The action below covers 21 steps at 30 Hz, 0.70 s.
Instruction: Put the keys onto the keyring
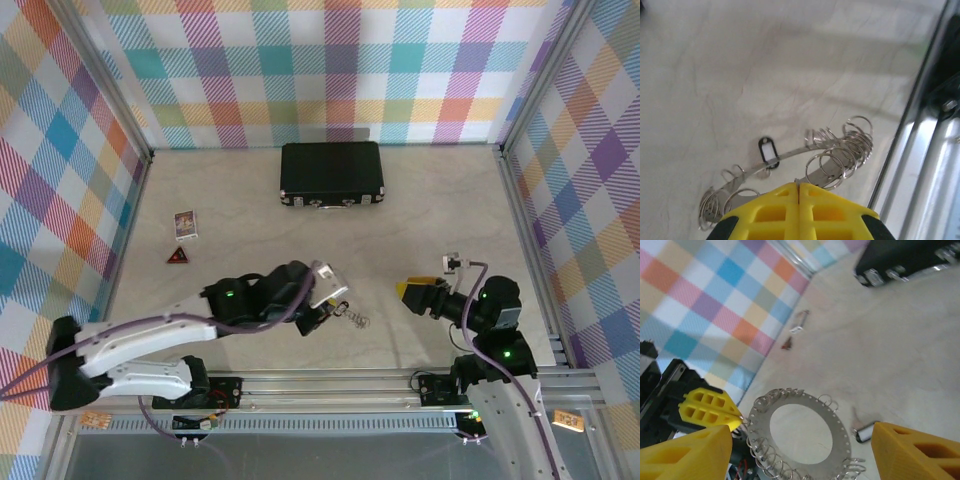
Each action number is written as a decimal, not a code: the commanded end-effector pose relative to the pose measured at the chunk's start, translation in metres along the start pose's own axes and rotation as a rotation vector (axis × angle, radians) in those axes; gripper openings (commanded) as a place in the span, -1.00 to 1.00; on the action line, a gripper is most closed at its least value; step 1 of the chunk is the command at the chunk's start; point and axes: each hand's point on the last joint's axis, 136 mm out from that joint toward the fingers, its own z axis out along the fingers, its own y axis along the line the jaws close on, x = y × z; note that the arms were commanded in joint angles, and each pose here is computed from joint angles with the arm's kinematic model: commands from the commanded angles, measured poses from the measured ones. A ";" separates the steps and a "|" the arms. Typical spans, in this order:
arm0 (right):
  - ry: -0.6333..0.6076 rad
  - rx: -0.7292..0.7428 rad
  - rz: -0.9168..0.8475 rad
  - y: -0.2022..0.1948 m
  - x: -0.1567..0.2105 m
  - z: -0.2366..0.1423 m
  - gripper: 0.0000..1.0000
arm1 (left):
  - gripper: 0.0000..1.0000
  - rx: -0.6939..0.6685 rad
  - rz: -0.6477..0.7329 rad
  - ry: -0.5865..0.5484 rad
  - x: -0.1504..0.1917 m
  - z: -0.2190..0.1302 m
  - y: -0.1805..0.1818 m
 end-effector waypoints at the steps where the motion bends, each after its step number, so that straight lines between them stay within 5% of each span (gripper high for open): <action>1: -0.026 -0.204 -0.181 0.059 -0.027 -0.007 0.44 | -1.00 0.089 0.045 -0.308 -0.056 -0.040 -0.012; 5: -0.002 -0.323 -0.287 0.092 -0.037 -0.010 0.33 | -1.00 0.139 0.079 -0.468 -0.076 -0.074 -0.018; 12: 0.059 -0.481 -0.457 0.145 -0.043 -0.008 -0.10 | -1.00 0.244 0.133 -0.563 -0.097 -0.102 -0.035; 21: 0.110 -0.559 -0.575 0.169 -0.021 0.009 -0.40 | -1.00 0.352 0.110 -0.734 -0.121 -0.146 -0.050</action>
